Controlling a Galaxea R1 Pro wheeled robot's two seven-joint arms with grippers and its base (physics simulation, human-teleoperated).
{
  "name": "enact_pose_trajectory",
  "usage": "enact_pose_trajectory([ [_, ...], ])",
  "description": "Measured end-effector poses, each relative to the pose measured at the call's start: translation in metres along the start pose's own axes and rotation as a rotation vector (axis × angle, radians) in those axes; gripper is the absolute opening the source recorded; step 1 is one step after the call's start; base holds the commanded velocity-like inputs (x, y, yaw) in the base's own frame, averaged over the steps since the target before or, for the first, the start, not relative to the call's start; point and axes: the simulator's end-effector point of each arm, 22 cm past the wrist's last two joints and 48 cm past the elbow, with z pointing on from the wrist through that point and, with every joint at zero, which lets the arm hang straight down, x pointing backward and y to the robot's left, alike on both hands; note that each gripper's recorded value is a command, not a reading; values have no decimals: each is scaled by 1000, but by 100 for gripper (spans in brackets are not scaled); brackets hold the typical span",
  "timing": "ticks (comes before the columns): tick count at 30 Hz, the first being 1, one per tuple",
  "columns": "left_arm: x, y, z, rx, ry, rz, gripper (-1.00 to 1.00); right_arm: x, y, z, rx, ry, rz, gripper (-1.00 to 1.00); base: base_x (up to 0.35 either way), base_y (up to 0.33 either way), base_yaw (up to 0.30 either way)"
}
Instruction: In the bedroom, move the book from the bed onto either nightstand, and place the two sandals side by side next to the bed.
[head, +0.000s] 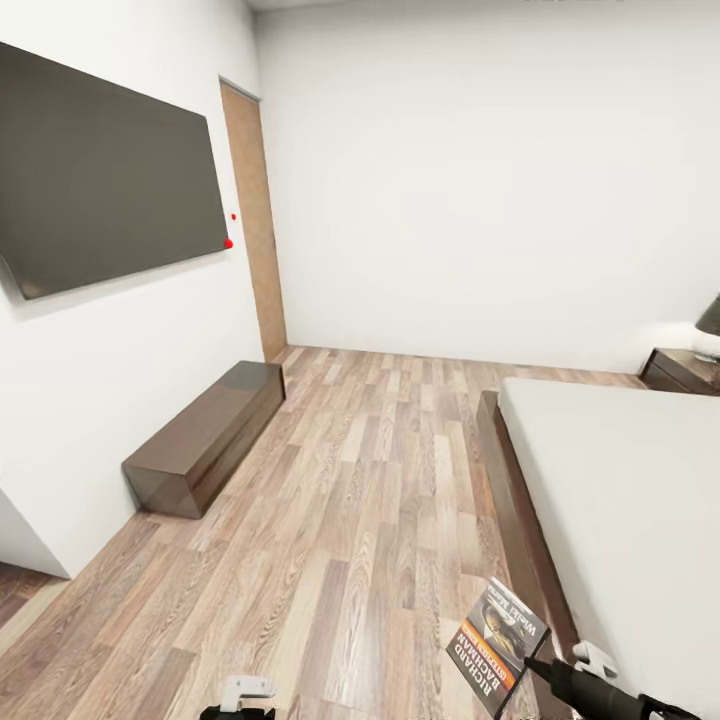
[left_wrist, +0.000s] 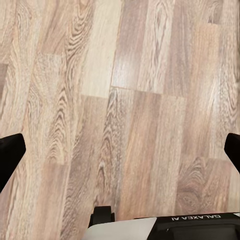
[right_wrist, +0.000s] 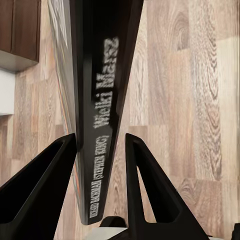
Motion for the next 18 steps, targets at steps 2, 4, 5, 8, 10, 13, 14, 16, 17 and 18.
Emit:
enact_pose_trajectory([
  [2, 0, 0, 0, 0, 0, 0, 100, -1, 0, 0, -1, -3, 2, -100, 0, 0, -210],
  [4, 0, 0, 0, 0, 0, 0, 100, -1, 0, 0, 0, -2, 1, -100, 0, 0, -128],
  [5, 0, 0, 0, 0, 0, 0, 100, -1, 0, 0, 0, -2, 2, -100, 0, 0, -80],
  [8, 0, 0, 0, 0, 0, 0, 100, -1, 0, 0, -1, -2, 2, -100, 0, 0, -39],
  [10, 0, 0, 0, 0, 0, 0, 100, -1, 0, 0, -1, -2, 1, -100, 0, 0, -19],
  [13, 0, 0, 0, 0, 0, 0, 100, 0, 0, 0, -1, -1, 1, -100, 0, 0, -8],
  [14, 0, 0, 0, 0, -1, 0, 100, -1, 1, 0, -2, -3, 1, -100, 0, 0, -4],
  [16, -1, 0, 0, 0, -3, 1, 100, -2, 1, 0, -3, -4, 0, -100, 0, 0, -2],
  [17, -2, 0, -1, 0, -4, 0, 100, -2, 2, 0, -4, -6, -1, -100, 0, 0, 0],
  [18, -2, 0, -1, 0, -6, 0, 100, -2, 2, -1, -4, -7, -1, -100, 0, 0, 0],
])
